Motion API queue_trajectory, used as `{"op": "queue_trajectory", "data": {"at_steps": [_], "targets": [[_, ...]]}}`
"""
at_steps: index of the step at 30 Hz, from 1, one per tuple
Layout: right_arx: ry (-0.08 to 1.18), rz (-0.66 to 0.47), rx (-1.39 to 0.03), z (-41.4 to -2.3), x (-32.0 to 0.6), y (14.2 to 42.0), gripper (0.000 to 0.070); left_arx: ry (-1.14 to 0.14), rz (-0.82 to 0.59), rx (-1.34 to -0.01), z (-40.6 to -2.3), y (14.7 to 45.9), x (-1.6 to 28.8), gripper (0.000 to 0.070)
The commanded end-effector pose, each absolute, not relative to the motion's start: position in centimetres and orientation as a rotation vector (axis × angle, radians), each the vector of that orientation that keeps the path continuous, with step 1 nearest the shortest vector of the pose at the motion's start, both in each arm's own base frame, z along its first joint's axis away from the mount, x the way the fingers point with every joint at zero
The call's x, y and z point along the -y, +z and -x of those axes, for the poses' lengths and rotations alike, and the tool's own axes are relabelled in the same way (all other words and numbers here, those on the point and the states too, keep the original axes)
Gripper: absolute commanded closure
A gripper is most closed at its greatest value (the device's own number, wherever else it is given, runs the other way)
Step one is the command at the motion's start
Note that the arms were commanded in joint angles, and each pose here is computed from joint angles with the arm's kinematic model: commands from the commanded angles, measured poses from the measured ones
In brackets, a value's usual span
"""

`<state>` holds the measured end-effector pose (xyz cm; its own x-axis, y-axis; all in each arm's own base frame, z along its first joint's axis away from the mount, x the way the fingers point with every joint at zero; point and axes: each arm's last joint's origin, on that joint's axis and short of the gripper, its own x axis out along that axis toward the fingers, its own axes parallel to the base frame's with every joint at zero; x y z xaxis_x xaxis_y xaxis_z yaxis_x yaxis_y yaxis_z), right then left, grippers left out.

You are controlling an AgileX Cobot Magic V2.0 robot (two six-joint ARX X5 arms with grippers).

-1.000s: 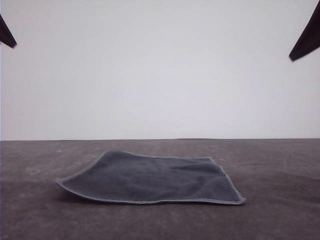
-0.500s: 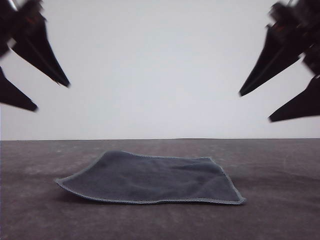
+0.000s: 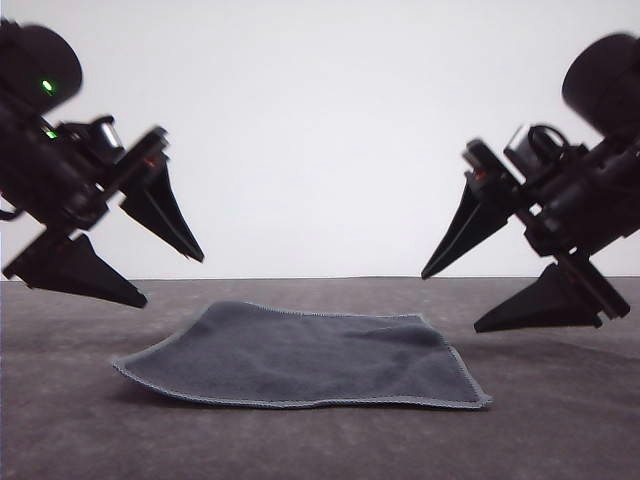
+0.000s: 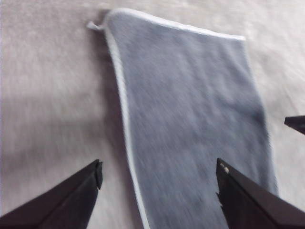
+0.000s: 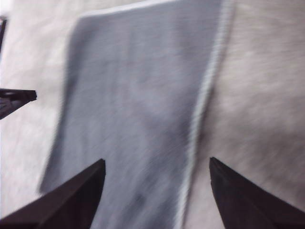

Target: Fold clothes

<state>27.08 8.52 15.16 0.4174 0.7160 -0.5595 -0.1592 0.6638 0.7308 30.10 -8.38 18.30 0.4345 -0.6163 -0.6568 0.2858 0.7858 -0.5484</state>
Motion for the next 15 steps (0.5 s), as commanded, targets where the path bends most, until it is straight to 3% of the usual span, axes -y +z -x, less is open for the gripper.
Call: {"op": "queue_trajectory", "data": {"at_steps": [1, 15], "targets": [[0.6, -0.662, -0.991, -28.1, -8.7, 15.2, 0.0261, -0.587, 0.389, -0.967, -31.1, 18.0, 8.7, 0.023], [0.635, -0.689, -1.038, -32.2, -9.6, 13.7, 0.0261, -0.602, 0.438, -1.021, -35.8, 15.9, 9.9, 0.023]]}}
